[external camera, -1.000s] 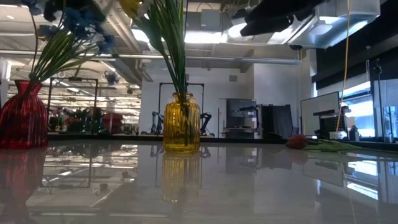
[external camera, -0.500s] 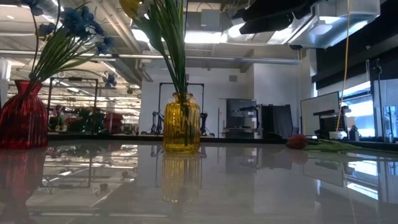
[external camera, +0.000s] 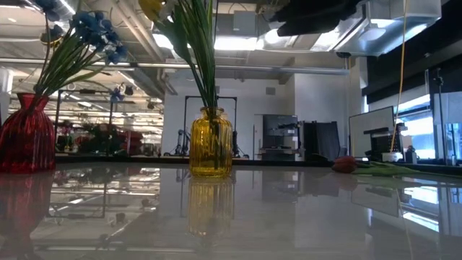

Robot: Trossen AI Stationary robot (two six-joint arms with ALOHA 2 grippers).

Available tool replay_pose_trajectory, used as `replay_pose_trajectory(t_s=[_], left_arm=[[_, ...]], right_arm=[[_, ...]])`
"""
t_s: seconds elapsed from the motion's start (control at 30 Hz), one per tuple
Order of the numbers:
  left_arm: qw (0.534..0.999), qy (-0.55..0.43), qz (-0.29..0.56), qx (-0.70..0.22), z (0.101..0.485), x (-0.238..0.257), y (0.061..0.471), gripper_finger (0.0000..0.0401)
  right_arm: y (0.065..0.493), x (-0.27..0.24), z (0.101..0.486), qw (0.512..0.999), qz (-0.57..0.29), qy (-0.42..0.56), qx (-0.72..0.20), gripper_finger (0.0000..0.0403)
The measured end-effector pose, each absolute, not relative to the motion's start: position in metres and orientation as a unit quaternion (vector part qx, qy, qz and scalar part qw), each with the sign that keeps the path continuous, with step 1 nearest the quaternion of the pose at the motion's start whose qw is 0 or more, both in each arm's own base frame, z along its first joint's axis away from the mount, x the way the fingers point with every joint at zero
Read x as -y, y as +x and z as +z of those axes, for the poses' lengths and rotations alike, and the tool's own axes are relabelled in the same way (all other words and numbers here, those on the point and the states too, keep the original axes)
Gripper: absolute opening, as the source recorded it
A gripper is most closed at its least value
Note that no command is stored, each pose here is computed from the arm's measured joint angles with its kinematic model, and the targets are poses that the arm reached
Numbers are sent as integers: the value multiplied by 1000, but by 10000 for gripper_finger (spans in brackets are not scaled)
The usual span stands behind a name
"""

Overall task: Sort flowers into vase by color
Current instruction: Put the top dark red tulip into the red flower vase

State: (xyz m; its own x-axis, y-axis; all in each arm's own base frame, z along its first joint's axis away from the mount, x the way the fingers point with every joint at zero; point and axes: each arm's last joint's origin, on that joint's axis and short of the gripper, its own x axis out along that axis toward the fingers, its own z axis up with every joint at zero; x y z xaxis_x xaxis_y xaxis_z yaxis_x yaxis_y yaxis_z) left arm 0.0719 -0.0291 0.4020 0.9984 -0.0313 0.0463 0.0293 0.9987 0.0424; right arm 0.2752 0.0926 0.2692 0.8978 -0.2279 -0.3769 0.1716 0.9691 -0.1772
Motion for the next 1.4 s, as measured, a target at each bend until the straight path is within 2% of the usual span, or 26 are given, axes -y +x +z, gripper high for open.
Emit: replay_pose_trajectory(t_s=[0.13,0.23,0.3,0.37,0.67,0.83,1.0,1.1,1.4], left_arm=[[997,54,-36,34,409,29,70,0],[992,47,-109,42,412,31,65,0],[985,42,-165,10,403,36,68,0],[982,40,-185,-25,388,41,73,0],[984,84,-126,-95,330,51,95,0],[984,93,-120,-88,326,51,97,0],[989,123,-57,-65,325,49,99,0],[988,132,-52,-56,322,48,98,0],[995,86,-23,-45,297,38,85,0]], right_arm=[[277,-93,274,977,-112,-58,-174,331],[279,-94,279,981,-113,-46,-151,331],[280,-94,281,983,-114,-40,-140,331],[280,-94,283,984,-120,-35,-128,331],[281,-93,287,983,-144,-27,-106,331],[281,-93,287,983,-144,-27,-106,331],[281,-93,287,983,-144,-28,-106,331],[281,-93,287,983,-144,-27,-106,331],[281,-93,287,983,-145,-27,-107,331]])
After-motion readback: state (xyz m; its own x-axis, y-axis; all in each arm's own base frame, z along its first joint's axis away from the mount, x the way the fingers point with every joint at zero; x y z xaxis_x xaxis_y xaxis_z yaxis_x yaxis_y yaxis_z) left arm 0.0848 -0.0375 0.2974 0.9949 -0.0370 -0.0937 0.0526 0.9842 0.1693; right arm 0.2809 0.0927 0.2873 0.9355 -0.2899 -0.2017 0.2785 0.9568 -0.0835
